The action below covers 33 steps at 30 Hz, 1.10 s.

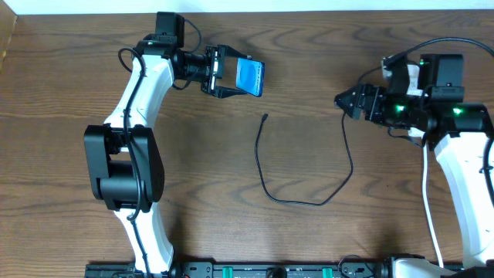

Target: Plug charger to phone and switch on socket

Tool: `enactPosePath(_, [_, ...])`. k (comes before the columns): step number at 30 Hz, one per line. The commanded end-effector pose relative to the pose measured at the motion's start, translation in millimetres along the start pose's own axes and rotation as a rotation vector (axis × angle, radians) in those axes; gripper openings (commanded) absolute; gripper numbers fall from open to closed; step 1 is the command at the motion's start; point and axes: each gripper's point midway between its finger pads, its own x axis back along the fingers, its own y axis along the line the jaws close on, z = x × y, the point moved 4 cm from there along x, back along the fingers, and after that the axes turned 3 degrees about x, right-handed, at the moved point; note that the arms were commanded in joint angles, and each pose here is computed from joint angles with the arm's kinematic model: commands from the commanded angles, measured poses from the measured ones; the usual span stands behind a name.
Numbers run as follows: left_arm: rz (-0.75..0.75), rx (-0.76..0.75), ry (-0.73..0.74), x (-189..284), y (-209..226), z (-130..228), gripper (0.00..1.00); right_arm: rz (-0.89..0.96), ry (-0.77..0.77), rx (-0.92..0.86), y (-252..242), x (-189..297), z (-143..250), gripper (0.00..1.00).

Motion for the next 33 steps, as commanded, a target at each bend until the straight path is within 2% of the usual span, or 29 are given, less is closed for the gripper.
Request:
enactPosePath(1, [0.035, -0.034, 0.030, 12.5, -9.7, 19.8, 0.65, -0.017, 0.005, 0.011, 9.9, -6.8, -3.1, 0.87])
enactPosePath(7, [0.034, -0.034, 0.027, 12.5, -9.6, 19.4, 0.65, -0.031, 0.004, 0.014, 15.2, -13.8, -4.9, 0.89])
enactPosePath(13, [0.033, -0.035, 0.018, 12.5, -9.5, 18.3, 0.65, -0.036, -0.012, 0.006, 16.8, -14.0, -8.4, 0.87])
enactPosePath(22, [0.005, -0.035, -0.138, 10.9, -6.2, -1.0, 0.65, -0.059, -0.025, 0.063, 33.4, -21.7, -9.3, 0.84])
enactPosePath(28, [-0.021, -0.050, -0.135, -1.4, -3.9, 5.2, 0.65, -0.122, -0.076, 0.186, 75.4, -48.9, -13.7, 0.81])
enactPosePath(33, [-0.050, -0.067, -0.114, -16.7, -0.6, 15.3, 0.65, -0.113, -0.076, 0.186, 95.6, -89.5, -7.5, 0.75])
